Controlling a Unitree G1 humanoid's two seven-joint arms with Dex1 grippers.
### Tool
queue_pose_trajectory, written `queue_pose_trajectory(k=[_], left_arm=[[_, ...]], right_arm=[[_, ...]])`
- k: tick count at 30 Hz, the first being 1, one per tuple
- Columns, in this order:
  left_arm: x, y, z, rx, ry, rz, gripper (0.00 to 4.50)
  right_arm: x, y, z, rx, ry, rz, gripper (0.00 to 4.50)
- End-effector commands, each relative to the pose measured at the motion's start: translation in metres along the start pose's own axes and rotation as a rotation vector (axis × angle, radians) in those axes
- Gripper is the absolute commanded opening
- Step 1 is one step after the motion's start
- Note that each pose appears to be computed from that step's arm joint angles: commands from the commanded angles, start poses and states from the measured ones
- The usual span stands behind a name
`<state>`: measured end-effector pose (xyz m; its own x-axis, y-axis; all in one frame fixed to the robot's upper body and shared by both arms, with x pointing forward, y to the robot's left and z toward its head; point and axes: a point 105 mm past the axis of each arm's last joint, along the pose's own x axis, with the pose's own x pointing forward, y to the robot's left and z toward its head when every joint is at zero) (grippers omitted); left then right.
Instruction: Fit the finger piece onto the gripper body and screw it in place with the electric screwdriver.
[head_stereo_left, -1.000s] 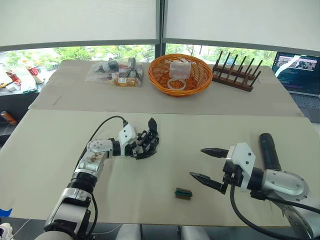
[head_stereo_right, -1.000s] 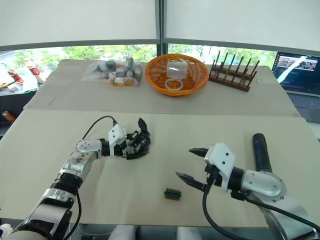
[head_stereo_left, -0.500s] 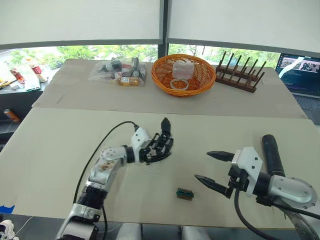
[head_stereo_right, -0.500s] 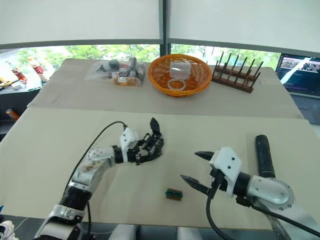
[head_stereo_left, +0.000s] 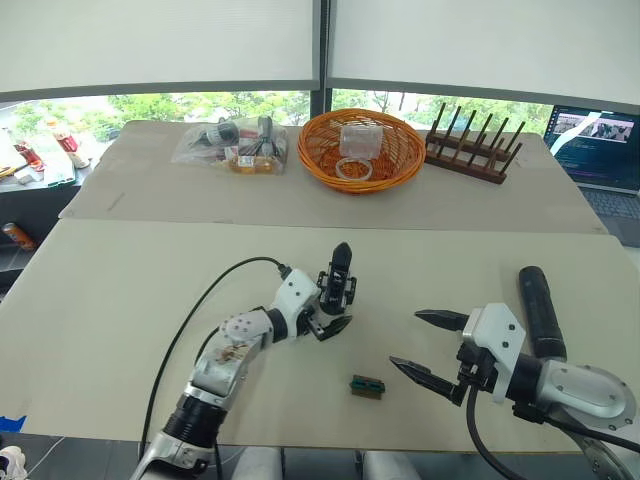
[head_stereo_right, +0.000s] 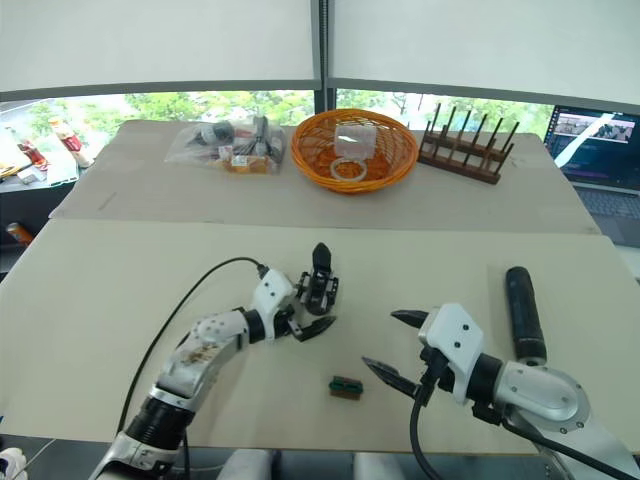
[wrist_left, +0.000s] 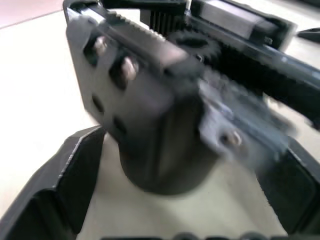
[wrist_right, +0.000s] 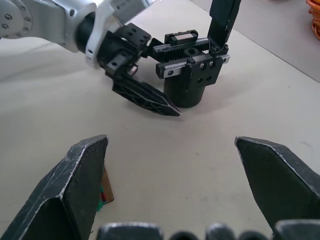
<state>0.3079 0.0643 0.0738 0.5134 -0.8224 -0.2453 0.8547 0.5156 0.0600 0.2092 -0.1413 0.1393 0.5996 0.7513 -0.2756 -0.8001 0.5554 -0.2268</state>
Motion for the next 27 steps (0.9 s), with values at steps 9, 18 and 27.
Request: queue_pose_trajectory(k=[9,18,27], left_arm=[[-0.012,0.022,0.016,0.187,-0.038,-0.28,4.45],[0.011,0.023,0.02,0.228,-0.079,-0.341,4.45],[0.02,0.008,0.027,0.212,-0.142,-0.421,2.59]], right_arm=[[0.002,-0.004,0.012,-0.055,-0.045,-0.003,4.5],[0.0,-0.002,0.011,-0.052,-0.042,-0.019,4.5],[-0.003,-0.003,0.012,-0.056,-0.036,-0.036,4.5]])
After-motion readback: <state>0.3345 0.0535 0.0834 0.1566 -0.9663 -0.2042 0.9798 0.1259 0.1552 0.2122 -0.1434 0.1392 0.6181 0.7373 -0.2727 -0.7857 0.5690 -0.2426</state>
